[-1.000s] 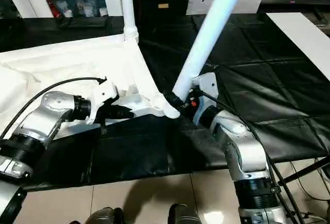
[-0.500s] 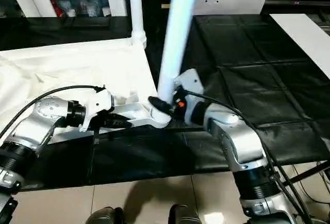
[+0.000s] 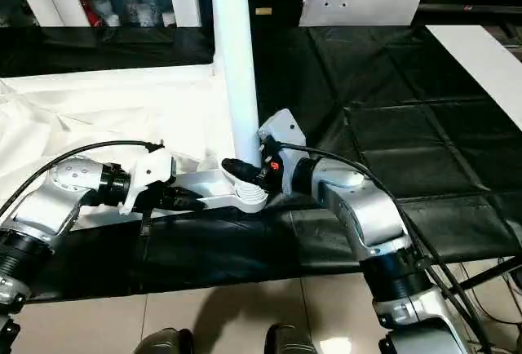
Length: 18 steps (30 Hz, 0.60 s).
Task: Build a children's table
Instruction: Insert table leg to table base
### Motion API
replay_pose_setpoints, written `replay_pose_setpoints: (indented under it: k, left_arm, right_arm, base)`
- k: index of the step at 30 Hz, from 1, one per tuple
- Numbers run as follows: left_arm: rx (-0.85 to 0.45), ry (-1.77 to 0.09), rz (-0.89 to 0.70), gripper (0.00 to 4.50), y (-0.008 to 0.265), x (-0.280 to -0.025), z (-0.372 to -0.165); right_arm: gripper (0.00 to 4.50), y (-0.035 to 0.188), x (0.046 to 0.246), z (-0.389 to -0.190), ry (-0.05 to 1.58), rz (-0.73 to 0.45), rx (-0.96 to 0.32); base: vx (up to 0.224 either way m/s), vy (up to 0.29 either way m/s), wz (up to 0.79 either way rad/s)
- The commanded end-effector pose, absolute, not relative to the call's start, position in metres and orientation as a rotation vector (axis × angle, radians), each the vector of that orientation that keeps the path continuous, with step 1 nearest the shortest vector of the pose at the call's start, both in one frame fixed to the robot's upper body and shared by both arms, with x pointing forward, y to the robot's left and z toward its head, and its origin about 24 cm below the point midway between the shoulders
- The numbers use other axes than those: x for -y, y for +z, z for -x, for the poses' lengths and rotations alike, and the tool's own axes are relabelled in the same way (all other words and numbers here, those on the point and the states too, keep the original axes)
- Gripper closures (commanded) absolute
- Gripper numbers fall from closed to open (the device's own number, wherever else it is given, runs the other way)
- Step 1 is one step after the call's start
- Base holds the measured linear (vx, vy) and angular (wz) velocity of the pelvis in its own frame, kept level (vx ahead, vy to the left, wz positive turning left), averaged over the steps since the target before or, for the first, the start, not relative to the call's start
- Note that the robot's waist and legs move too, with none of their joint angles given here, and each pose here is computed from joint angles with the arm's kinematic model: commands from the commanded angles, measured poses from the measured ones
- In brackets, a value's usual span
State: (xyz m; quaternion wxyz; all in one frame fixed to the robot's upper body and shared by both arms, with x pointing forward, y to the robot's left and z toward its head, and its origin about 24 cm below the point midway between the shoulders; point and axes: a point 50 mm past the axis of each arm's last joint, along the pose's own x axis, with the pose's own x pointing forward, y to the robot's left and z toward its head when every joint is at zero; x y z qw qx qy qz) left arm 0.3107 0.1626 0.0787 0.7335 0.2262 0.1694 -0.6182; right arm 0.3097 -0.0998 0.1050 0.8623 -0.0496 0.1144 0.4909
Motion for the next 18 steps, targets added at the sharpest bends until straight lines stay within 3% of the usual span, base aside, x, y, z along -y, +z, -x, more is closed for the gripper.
replay_pose_setpoints:
  k: [1, 10, 14, 18]
  left_arm:
    - [-0.335, -1.459, -0.525, 4.5, 0.082, -0.149, -0.307]
    - [-0.277, -1.33, -0.457, 4.5, 0.085, -0.151, -0.317]
    - [-0.268, -1.299, -0.405, 4.5, 0.086, -0.151, -0.319]
    - [-0.273, -1.303, -0.404, 4.5, 0.085, -0.151, -0.319]
  right_arm:
    - [2.62, 0.074, 0.104, -0.304, 1.012, 0.076, -0.396]
    - [2.62, 0.065, 0.121, -0.301, 0.921, -0.091, -0.364]
    - [2.62, 0.052, 0.128, -0.292, 0.868, -0.209, -0.324]
    - [2.62, 0.042, 0.13, -0.287, 0.845, -0.253, -0.314]
  base:
    - [0.0, 0.0, 0.0]
    - [0.0, 0.0, 0.0]
    - [0.0, 0.0, 0.0]
    - [0.0, 0.0, 0.0]
